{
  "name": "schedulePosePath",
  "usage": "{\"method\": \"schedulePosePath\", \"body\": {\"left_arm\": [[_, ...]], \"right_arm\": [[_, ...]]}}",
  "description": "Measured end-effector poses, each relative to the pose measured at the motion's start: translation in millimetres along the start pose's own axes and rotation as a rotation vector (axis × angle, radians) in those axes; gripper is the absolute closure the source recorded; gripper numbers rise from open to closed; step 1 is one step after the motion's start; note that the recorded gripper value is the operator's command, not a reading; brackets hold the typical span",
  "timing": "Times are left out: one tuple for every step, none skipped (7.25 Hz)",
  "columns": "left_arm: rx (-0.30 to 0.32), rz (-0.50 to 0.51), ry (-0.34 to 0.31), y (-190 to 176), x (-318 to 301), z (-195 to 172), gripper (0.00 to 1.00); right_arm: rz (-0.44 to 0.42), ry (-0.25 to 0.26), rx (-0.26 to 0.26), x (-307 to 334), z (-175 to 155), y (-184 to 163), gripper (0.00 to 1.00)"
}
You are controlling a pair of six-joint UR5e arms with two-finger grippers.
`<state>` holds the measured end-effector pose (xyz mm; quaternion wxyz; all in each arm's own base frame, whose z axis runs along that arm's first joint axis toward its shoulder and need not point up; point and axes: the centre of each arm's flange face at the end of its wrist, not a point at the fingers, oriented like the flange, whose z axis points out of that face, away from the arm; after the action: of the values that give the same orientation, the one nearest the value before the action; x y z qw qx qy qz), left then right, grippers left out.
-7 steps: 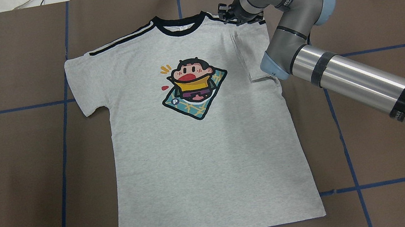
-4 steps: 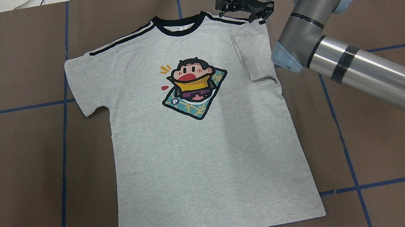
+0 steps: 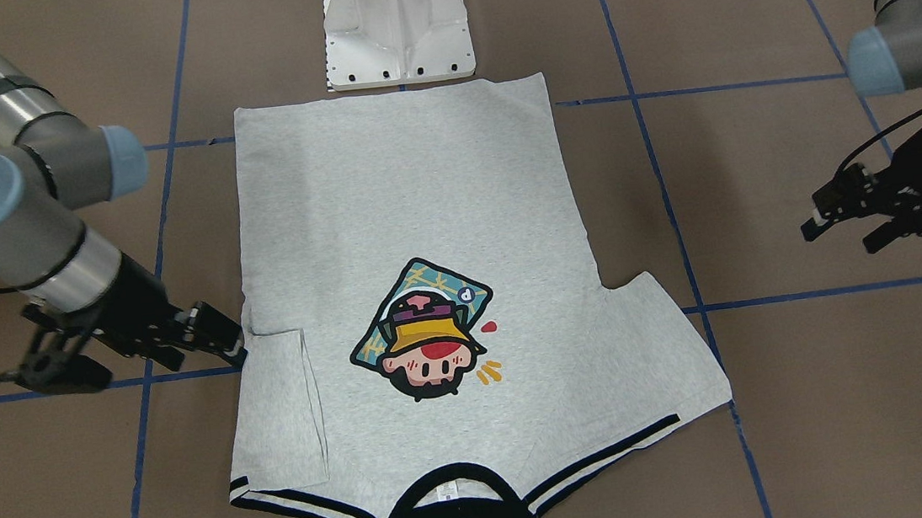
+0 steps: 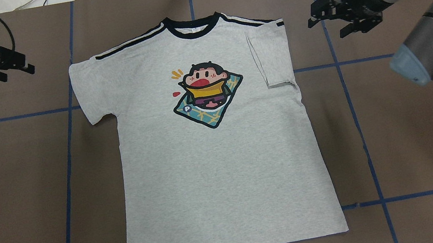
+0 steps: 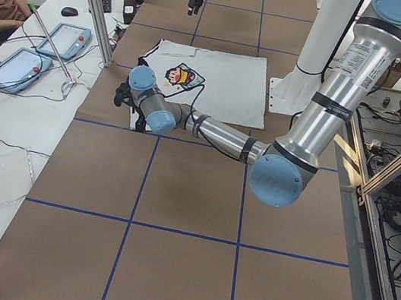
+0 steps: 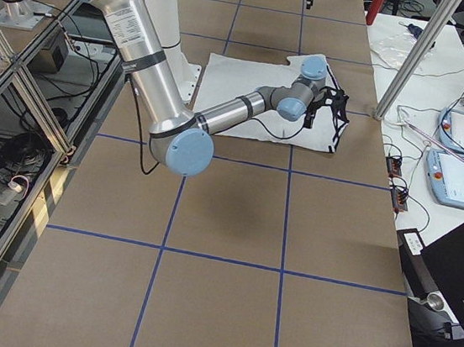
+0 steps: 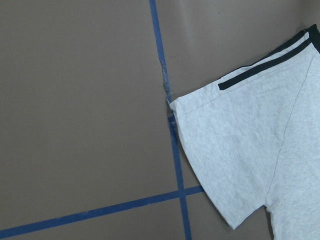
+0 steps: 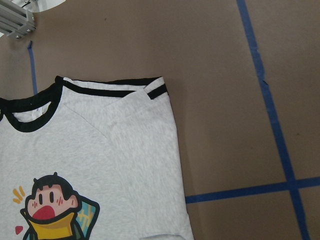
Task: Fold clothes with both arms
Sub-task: 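Raise the right gripper away while the left arm moves toward the shirt, then move the left gripper to the shirt's sleeve nearest it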
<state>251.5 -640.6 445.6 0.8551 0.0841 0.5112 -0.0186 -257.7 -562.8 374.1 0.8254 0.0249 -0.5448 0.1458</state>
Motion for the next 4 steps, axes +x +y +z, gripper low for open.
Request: {"method": "schedulePosePath", "body": {"left_arm": [[0.062,-0.048,-0.03,-10,14,43,0.22],[0.118,-0.074,-0.051,-21,21,72,0.39],[0.148,-0.084,-0.06,-32,21,91,0.49],[0.16,-0.085,-0.062,-38,19,102,0.51]], "right_arm": [[-0.006,-0.025,-0.008,36,-12,7,0.0],[-0.021,-0.049,-0.006,65,-18,16,0.0],[-0.032,-0.064,-0.004,83,-20,22,0.0],[-0.041,-0.068,-0.002,91,-20,25,0.0]]}}
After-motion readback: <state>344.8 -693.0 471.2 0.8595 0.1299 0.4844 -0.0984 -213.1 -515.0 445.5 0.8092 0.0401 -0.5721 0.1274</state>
